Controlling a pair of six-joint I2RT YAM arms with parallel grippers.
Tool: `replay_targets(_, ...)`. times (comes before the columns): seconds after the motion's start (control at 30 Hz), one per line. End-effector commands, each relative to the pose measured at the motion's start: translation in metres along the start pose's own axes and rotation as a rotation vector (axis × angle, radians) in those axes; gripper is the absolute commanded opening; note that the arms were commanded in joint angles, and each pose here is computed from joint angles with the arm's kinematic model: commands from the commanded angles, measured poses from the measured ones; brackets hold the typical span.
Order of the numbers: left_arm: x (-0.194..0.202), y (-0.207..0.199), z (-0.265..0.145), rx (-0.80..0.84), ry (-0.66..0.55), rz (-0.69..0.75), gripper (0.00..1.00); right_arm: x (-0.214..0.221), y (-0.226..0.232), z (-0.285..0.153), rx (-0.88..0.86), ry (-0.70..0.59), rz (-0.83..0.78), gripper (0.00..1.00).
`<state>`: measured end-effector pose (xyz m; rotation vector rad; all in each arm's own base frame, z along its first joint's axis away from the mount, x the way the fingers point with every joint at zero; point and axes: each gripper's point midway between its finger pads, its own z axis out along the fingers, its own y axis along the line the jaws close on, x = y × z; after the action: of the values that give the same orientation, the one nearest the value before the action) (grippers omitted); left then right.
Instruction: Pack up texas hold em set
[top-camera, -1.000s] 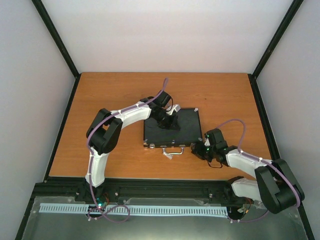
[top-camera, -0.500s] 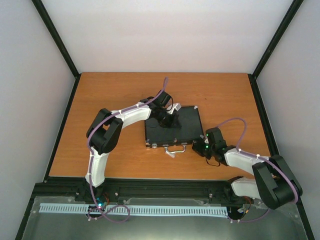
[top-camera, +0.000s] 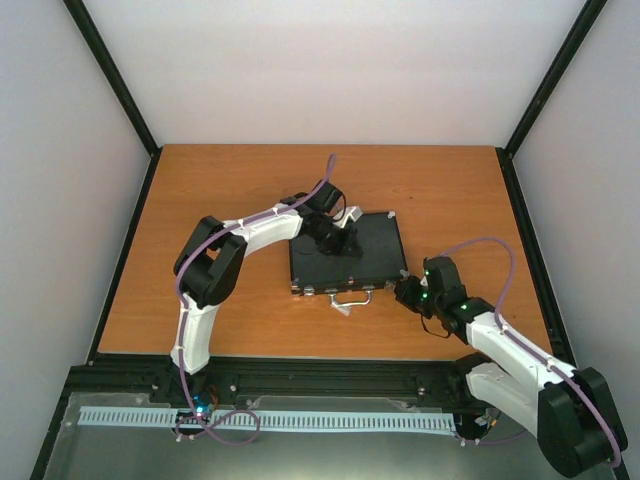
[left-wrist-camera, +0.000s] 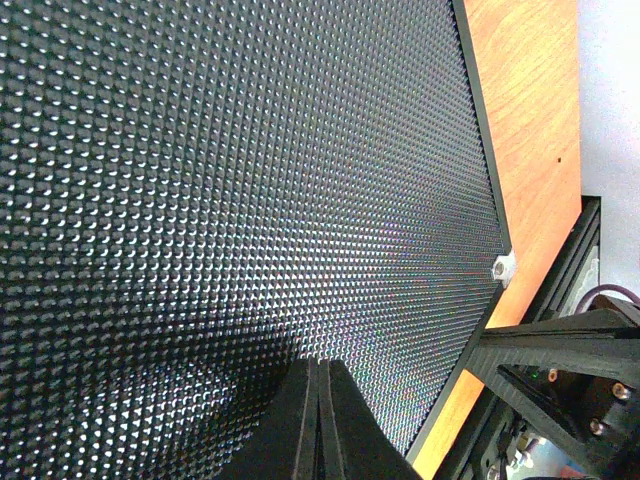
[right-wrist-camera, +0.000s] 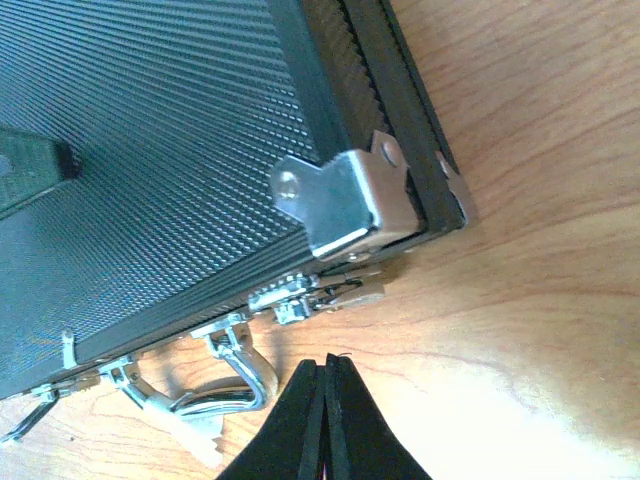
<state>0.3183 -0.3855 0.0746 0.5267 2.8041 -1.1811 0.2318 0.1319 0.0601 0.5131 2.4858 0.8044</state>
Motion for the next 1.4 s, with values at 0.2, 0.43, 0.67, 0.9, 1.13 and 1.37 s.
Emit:
replay_targets(0.2, 0.061, 0.052, 0.036, -0.119, 0.196, -0.124, 0.01, -0.002, -0.014, 0.017, 0.057, -0.004, 0.042, 0.03)
replay_targets(0.43, 0.060, 0.049, 0.031, -0.121, 0.197, -0.103, 0.01, -0.010, -0.009, 0.026, 0.067, -0.002, 0.033, 0.03)
replay_targets(0.67, 0.016, 0.013, -0.010, -0.145, 0.088, 0.002, 0.01, -0.020, 0.010, 0.010, 0.072, 0.017, -0.082, 0.03)
replay_targets(0.9, -0.039, -0.031, -0.091, -0.169, -0.106, 0.063, 0.22, -0.024, 0.043, -0.007, 0.023, 0.070, -0.178, 0.03)
replay_targets(1.13, -0.066, 0.016, -0.152, -0.204, -0.242, -0.089, 0.25, -0.014, 0.084, 0.002, -0.064, 0.126, -0.276, 0.03)
replay_targets(1.37, -0.089, 0.083, -0.172, -0.211, -0.302, -0.222, 0.17, -0.003, 0.150, 0.018, -0.171, 0.175, -0.399, 0.03)
